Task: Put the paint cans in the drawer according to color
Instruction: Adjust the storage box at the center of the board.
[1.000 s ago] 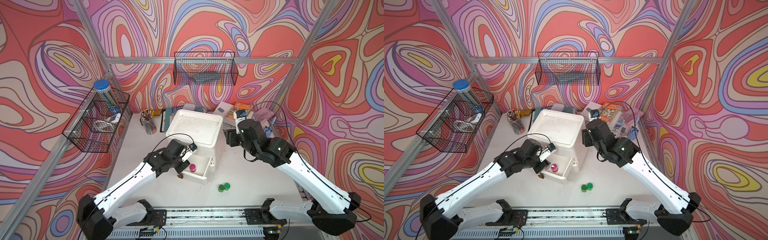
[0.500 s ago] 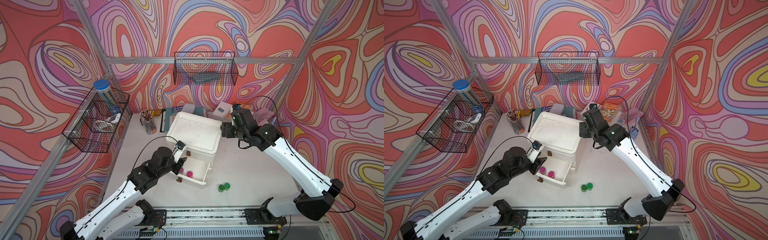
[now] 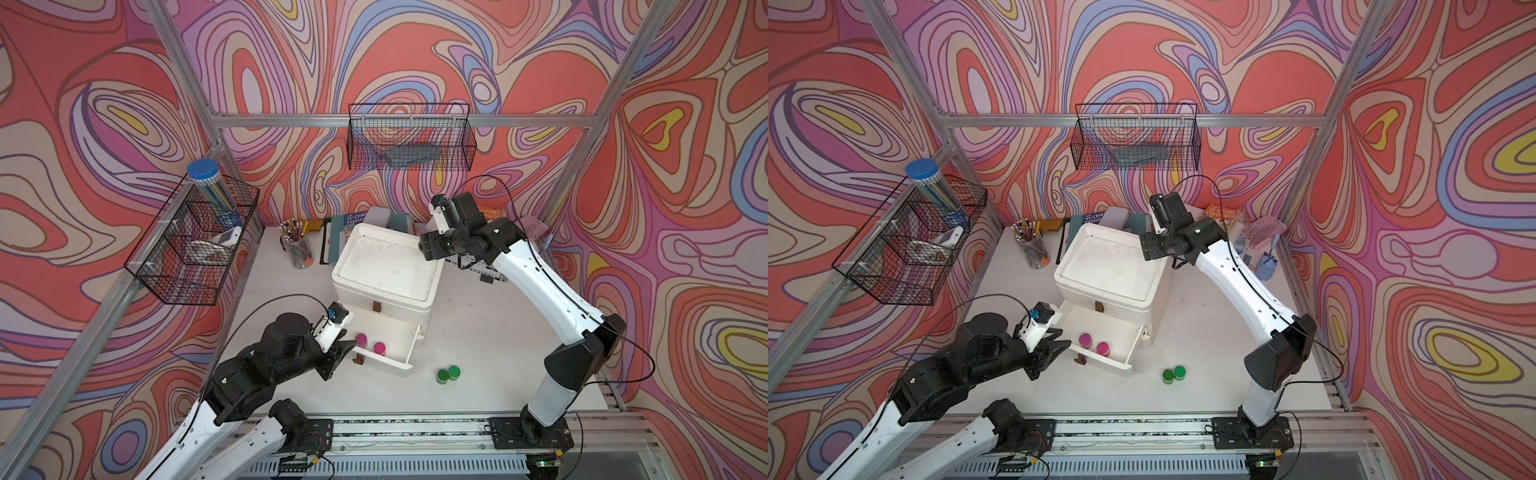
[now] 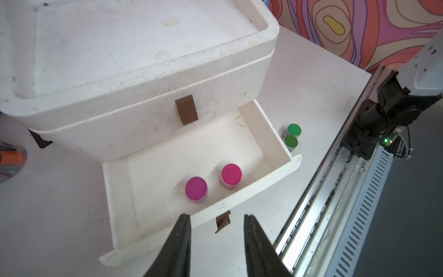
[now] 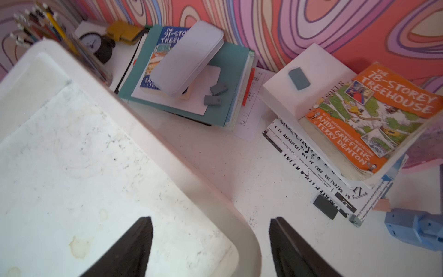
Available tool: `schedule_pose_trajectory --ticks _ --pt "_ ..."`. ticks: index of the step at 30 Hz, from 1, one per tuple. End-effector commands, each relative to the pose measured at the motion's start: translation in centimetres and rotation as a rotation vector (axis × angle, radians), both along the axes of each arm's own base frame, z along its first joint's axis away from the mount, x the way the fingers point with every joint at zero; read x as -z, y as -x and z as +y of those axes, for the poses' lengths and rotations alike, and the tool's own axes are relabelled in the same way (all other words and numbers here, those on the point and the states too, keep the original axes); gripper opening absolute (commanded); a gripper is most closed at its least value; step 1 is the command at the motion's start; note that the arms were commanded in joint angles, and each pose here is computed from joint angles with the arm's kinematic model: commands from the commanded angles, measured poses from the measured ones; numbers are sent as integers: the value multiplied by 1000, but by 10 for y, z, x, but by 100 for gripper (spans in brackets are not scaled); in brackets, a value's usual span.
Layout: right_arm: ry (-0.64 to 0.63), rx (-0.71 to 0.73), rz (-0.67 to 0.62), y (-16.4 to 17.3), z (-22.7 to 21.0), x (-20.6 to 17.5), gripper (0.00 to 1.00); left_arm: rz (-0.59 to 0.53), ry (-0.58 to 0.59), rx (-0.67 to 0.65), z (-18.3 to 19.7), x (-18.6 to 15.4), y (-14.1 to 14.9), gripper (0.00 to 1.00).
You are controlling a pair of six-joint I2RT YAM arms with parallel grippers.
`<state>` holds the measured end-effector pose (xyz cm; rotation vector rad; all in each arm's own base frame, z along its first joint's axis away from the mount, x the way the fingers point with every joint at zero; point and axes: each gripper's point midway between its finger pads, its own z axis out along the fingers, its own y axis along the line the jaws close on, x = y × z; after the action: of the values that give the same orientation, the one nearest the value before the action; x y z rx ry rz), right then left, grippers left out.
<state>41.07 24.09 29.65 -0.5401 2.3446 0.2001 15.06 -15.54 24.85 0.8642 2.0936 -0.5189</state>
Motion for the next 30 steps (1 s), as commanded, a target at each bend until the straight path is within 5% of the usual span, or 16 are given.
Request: schedule_pose_trajectory --ticks 1,10,18,30 --pt "76 -219 47 2 14 13 78 94 -49 52 -5 10 8 34" --pt "111 -298 88 -10 19 39 67 241 -127 86 -24 37 -3 29" --pt "133 -268 39 -18 2 33 31 101 -82 -41 -16 17 -28 29" --pt "223 -134 -46 -11 -61 15 18 -6 -74 -390 22 7 -66 33"
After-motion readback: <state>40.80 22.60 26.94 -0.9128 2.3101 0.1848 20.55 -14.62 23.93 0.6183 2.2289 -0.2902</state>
